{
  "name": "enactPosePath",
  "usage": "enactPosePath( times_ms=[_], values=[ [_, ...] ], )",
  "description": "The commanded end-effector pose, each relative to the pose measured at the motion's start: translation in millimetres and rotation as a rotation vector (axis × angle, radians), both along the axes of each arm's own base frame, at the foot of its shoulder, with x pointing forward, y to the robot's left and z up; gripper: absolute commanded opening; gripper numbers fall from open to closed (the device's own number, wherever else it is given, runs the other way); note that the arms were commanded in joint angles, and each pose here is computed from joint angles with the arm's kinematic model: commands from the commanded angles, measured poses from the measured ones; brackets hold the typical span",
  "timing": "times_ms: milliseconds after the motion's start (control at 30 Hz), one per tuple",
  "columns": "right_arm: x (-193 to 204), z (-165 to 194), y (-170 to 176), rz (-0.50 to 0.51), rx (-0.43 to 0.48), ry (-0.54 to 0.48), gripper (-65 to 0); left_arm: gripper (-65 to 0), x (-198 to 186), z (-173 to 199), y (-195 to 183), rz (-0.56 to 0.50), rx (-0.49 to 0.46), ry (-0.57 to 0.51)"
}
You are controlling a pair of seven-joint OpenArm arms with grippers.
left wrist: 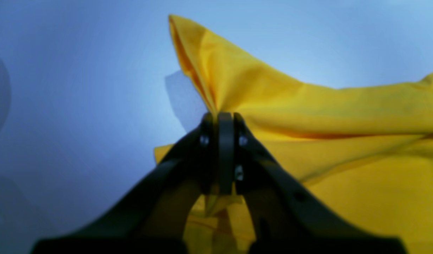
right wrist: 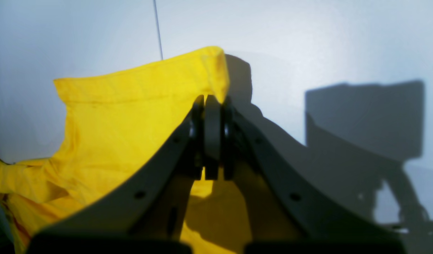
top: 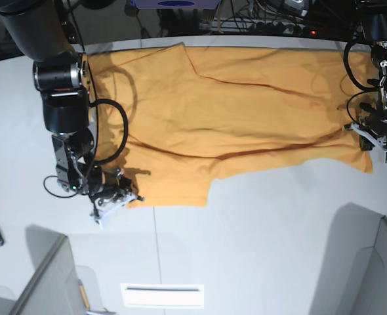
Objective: Fold the T-shirt properly
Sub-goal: 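Lift the hem with both grippers and fold it toward the shoulder edge, then pull the folded hem toward the shoulder edge with both grippers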
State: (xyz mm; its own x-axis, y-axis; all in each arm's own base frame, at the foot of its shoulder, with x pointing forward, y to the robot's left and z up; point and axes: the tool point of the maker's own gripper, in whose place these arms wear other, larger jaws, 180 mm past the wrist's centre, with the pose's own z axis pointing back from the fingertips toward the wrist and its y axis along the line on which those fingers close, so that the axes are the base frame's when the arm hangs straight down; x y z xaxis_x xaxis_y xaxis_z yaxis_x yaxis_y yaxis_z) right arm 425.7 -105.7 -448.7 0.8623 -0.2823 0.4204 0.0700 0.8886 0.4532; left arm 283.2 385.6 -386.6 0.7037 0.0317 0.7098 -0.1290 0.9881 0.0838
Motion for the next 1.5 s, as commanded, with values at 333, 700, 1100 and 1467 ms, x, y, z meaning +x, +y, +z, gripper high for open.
enactPosePath(
  times_ms=[333, 700, 1100, 1467],
  values=[
    [1, 61, 13, 0.088, -0.015, -0.145, -65.0, -65.0, 3, 40, -3, -0.052, 0.064, -0.089],
    [-55, 101, -30, 0.022, 0.005, -0.162, -65.0, -65.0, -29, 48, -24, -0.133, 0.044, -0.113],
    [-144, 119, -33, 0.013, 0.195, -0.135, -65.0, -65.0, -55, 46, -35, -0.19, 0.063, -0.064],
    [-169, 118, -37, 0.012, 0.159, -0.125, -65.0, -65.0, -60, 54, -29, -0.241, 0.12, -0.03]
  ],
)
